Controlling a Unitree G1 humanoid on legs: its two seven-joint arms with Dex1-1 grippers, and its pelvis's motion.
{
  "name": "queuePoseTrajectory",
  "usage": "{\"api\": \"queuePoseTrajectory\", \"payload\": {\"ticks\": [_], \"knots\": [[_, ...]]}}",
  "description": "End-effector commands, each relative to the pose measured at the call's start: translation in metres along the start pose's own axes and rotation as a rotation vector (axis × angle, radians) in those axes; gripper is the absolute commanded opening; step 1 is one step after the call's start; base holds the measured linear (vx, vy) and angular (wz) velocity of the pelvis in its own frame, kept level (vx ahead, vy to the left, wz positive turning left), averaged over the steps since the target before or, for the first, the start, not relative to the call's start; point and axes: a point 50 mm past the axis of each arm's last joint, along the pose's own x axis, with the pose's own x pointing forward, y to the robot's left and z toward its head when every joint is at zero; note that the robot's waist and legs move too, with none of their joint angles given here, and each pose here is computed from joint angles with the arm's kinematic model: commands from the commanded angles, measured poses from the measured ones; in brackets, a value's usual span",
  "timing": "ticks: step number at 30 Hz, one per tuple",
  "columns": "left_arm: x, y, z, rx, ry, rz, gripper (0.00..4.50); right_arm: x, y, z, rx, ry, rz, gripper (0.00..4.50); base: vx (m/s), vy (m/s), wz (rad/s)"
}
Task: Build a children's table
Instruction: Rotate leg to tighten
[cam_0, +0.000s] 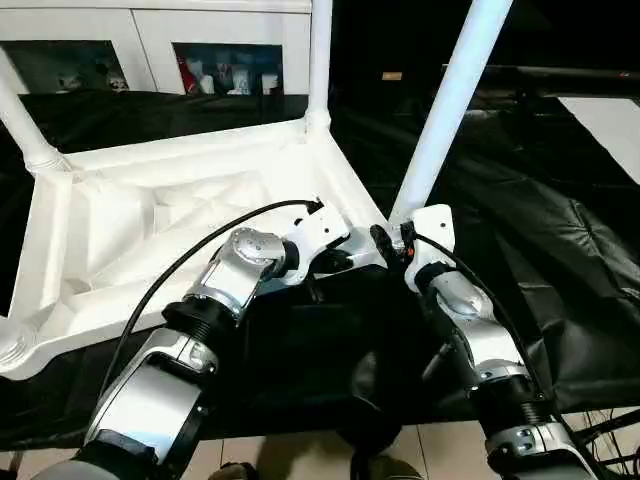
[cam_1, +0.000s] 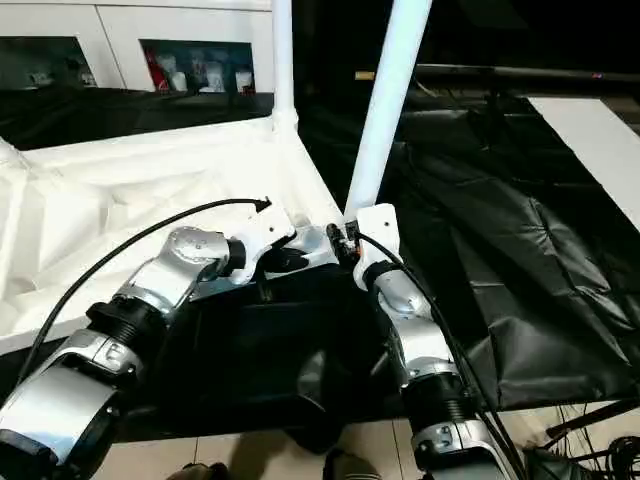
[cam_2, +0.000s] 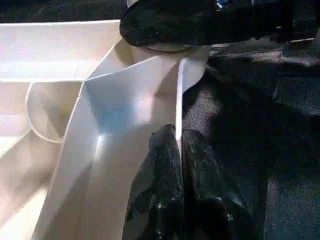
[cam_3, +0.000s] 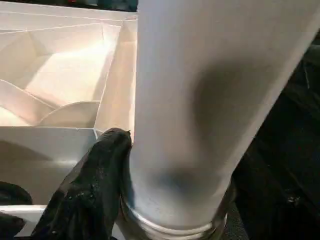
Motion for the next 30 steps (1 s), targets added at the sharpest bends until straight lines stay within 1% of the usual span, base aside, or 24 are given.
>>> {"api": "queuePoseTrajectory", "payload": {"ticks": [1,2,4,5,6,7,8,9,10,11,12,13,15,16,18,20,22,27,28,29,30], "knots": [[0.006,-0.009,-0.02,-0.039,0.064,-0.003,0.0,-0.005,0.025,-0.013,0.077,0.022,0.164,2.99,0.0,0.0,0.0],[0.003,-0.01,-0.02,-0.02,0.054,-0.031,0.0,-0.007,0.023,-0.007,0.072,-0.013,0.18,3.34,0.0,0.0,0.0],[0.001,-0.01,-0.019,0.013,0.04,-0.059,0.0,-0.008,0.02,-0.003,0.054,-0.037,0.203,3.39,0.0,0.0,0.0],[-0.002,-0.01,-0.019,0.021,0.04,-0.079,0.0,-0.009,0.016,0.001,0.047,-0.044,0.219,3.61,0.0,0.0,0.0],[-0.002,-0.01,-0.019,0.021,0.04,-0.079,0.0,-0.009,0.016,0.001,0.047,-0.044,0.219,3.61,0.0,0.0,0.0],[-0.003,-0.01,-0.019,0.025,0.037,-0.09,0.0,-0.01,0.015,0.002,0.04,-0.046,0.237,3.75,0.0,0.0,0.0],[-0.011,-0.01,-0.018,0.06,0.021,-0.142,0.0,-0.015,0.005,0.01,-0.002,-0.049,0.324,3.82,0.0,0.0,0.0],[-0.011,-0.01,-0.018,0.06,0.021,-0.142,0.0,-0.015,0.005,0.01,-0.002,-0.049,0.324,3.87,0.0,0.0,0.0],[-0.017,-0.012,-0.018,0.091,0.004,-0.2,0.0,-0.021,-0.004,0.016,-0.074,-0.052,0.407,3.94,0.0,0.0,0.0],[-0.017,-0.012,-0.018,0.091,0.004,-0.2,0.0,-0.021,-0.004,0.016,-0.074,-0.052,0.407,3.94,0.0,0.0,0.0],[-0.02,-0.014,-0.018,0.104,-0.006,-0.231,0.0,-0.025,-0.008,0.017,-0.112,-0.046,0.452,4.11,0.0,0.0,0.0],[-0.025,-0.019,-0.017,0.142,-0.041,-0.305,0.0,-0.032,-0.014,0.016,-0.171,-0.016,0.54,4.11,0.061,-0.032,0.03],[-0.032,-0.024,-0.017,0.197,-0.077,-0.382,0.0,-0.042,-0.021,0.014,-0.218,0.037,0.649,4.11,0.063,-0.03,0.03],[-0.035,-0.026,-0.017,0.205,-0.09,-0.416,0.0,-0.046,-0.025,0.013,-0.245,0.052,0.682,4.11,0.054,-0.025,0.02],[-0.036,-0.027,-0.017,0.201,-0.093,-0.427,0.0,-0.046,-0.026,0.013,-0.255,0.055,0.686,4.11,0.027,-0.013,0.01],[-0.041,-0.03,-0.013,0.176,-0.121,-0.484,0.0,-0.05,-0.029,0.013,-0.256,0.089,0.75,4.11,0.0,0.0,0.0],[-0.044,-0.031,-0.013,0.185,-0.118,-0.506,0.0,-0.052,-0.03,0.012,-0.262,0.105,0.785,4.11,0.0,0.0,0.0],[-0.047,-0.028,-0.013,0.195,-0.119,-0.496,0.0,-0.051,-0.033,0.014,-0.25,0.122,0.817,4.11,0.0,0.0,0.0],[-0.048,-0.028,-0.013,0.197,-0.119,-0.496,0.0,-0.05,-0.033,0.014,-0.246,0.123,0.822,3.98,0.0,0.0,0.0],[-0.049,-0.027,-0.013,0.195,-0.119,-0.494,0.0,-0.049,-0.033,0.014,-0.237,0.12,0.823,3.98,0.0,0.0,0.0],[-0.049,-0.027,-0.014,0.194,-0.119,-0.494,0.0,-0.049,-0.032,0.014,-0.231,0.117,0.822,3.89,0.0,0.0,0.0]]}}
